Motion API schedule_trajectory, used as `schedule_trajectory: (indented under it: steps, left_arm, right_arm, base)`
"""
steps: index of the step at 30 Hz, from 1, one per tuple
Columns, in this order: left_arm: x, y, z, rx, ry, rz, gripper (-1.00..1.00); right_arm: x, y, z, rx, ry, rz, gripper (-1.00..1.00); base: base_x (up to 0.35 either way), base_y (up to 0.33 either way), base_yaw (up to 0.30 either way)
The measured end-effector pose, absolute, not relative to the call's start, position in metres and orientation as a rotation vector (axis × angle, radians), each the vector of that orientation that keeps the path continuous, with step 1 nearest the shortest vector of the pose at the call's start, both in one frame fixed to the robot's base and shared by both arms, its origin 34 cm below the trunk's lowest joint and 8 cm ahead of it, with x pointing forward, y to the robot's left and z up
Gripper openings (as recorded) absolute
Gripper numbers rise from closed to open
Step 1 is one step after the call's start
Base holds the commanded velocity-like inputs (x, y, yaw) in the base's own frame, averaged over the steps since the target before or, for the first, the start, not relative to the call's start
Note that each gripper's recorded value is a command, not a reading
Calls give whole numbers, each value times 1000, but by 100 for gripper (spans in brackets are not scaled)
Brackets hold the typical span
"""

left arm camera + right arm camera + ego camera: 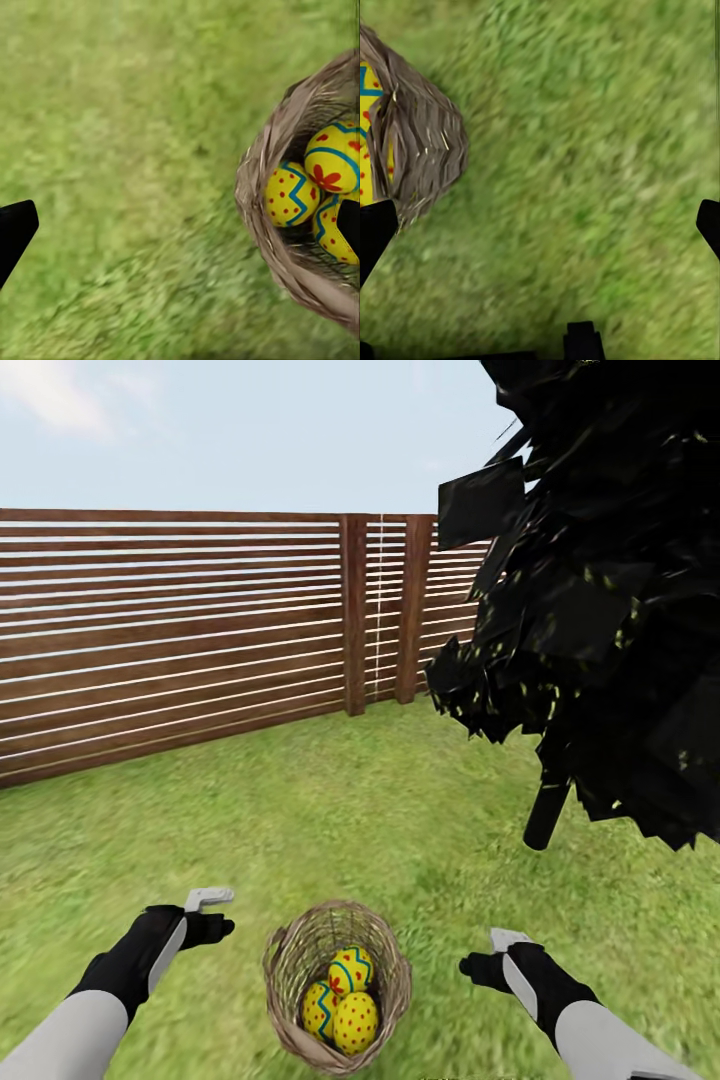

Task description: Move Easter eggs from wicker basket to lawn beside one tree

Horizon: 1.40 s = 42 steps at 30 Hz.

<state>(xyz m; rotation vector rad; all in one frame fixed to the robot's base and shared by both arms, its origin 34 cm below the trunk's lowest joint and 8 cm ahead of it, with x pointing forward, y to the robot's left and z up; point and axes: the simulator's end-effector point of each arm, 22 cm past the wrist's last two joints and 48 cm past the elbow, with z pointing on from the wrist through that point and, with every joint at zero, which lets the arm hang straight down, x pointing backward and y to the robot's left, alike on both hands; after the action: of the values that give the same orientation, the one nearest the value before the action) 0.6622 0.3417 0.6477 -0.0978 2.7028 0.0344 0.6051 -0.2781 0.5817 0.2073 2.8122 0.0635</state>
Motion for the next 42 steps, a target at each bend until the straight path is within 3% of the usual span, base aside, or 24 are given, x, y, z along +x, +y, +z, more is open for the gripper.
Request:
schedule_trajectory:
  steps: [15,27,42]
  left_arm:
    - [664,340,652,-91,2693,31,100]
    - [653,341,642,-96,2724,36,100]
    - [653,337,641,-92,2727,30,100]
  right_arm:
    - [608,-292,587,303,2788,82,100]
    - [607,-288,586,303,2794,83,100]
    - [610,-289,588,298,2783,83,100]
  base:
    - [0,156,-271]
    - [-28,98,-16]
    - [-70,287,0]
